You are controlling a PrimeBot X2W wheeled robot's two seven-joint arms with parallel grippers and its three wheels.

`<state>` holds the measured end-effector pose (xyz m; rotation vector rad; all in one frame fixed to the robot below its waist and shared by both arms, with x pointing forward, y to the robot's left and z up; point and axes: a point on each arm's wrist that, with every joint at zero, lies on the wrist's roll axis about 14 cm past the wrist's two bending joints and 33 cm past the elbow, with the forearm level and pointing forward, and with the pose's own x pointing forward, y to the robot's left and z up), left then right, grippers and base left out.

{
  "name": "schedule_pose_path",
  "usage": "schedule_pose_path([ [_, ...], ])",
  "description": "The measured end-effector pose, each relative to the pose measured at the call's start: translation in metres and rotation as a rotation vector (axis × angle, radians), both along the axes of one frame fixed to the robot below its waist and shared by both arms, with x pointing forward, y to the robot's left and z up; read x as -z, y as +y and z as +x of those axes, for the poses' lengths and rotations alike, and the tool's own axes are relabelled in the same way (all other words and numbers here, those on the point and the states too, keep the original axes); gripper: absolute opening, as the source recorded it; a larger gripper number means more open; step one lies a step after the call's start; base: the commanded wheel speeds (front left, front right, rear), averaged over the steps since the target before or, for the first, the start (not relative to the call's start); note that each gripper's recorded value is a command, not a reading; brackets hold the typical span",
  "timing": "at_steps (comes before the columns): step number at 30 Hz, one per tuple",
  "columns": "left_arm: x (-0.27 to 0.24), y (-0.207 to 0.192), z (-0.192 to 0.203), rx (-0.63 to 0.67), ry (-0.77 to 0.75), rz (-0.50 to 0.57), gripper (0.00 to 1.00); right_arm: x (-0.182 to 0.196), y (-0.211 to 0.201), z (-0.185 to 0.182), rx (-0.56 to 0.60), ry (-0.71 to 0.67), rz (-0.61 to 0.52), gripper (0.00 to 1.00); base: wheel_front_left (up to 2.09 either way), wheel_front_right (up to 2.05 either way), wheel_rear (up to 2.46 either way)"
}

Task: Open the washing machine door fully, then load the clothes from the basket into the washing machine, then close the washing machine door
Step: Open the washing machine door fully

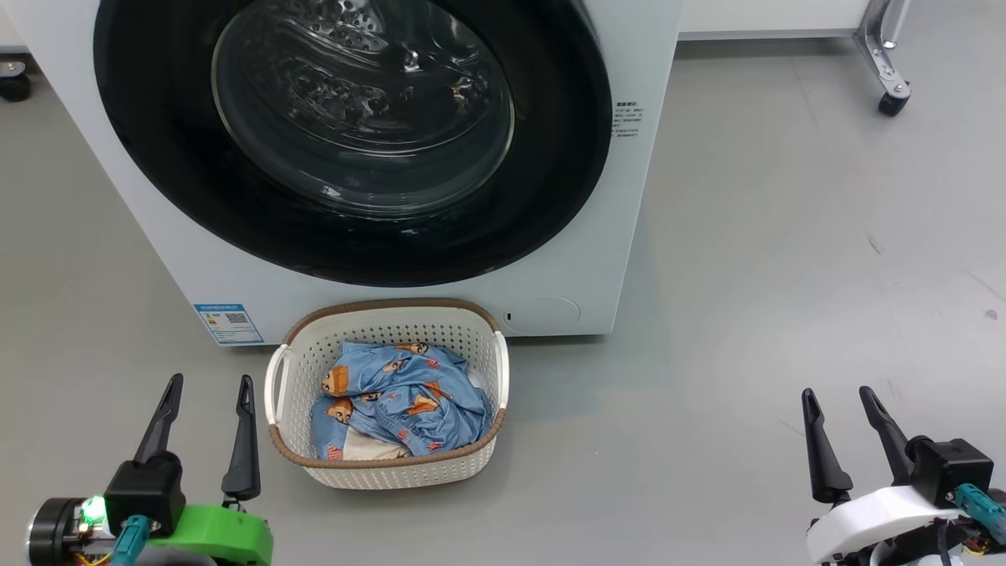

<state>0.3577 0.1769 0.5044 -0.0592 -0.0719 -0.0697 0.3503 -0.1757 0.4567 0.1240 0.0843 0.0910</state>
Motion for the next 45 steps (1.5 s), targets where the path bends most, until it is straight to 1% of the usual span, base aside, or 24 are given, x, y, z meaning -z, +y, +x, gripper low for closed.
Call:
schedule_pose_path([
  [13,0.003,0.0,0.001,0.0,0.009,-0.002,1.0,0.002,0.0,0.0,0.0,0.006,0.001,1.0,0.41,0.41,-0.82],
  [27,0.005,0.001,0.002,-0.005,0.016,-0.003,1.0,-0.009,-0.007,0.008,0.025,-0.028,0.003,1.0,0.1,0.1,-0.19],
  [28,0.005,0.001,0.002,-0.006,0.016,-0.003,1.0,-0.009,-0.007,0.008,0.025,-0.028,0.003,0.94,0.0,0.0,0.0],
  [31,0.005,0.002,0.002,-0.007,0.016,-0.003,1.0,-0.01,-0.006,0.009,0.02,-0.033,0.004,0.19,0.0,0.0,0.0],
  [32,0.005,0.002,0.002,-0.007,0.016,-0.003,1.0,-0.011,-0.005,0.009,0.016,-0.035,0.004,0.0,0.0,0.0,0.0],
  [40,0.005,0.002,0.001,-0.007,0.016,-0.004,1.0,-0.013,-0.001,0.009,0.012,-0.041,0.02,0.0,0.0,0.0,0.0],
  [45,0.005,0.002,0.001,-0.007,0.017,-0.005,1.0,-0.015,0.0,0.01,0.022,-0.046,0.059,0.0,0.0,0.0,0.0],
])
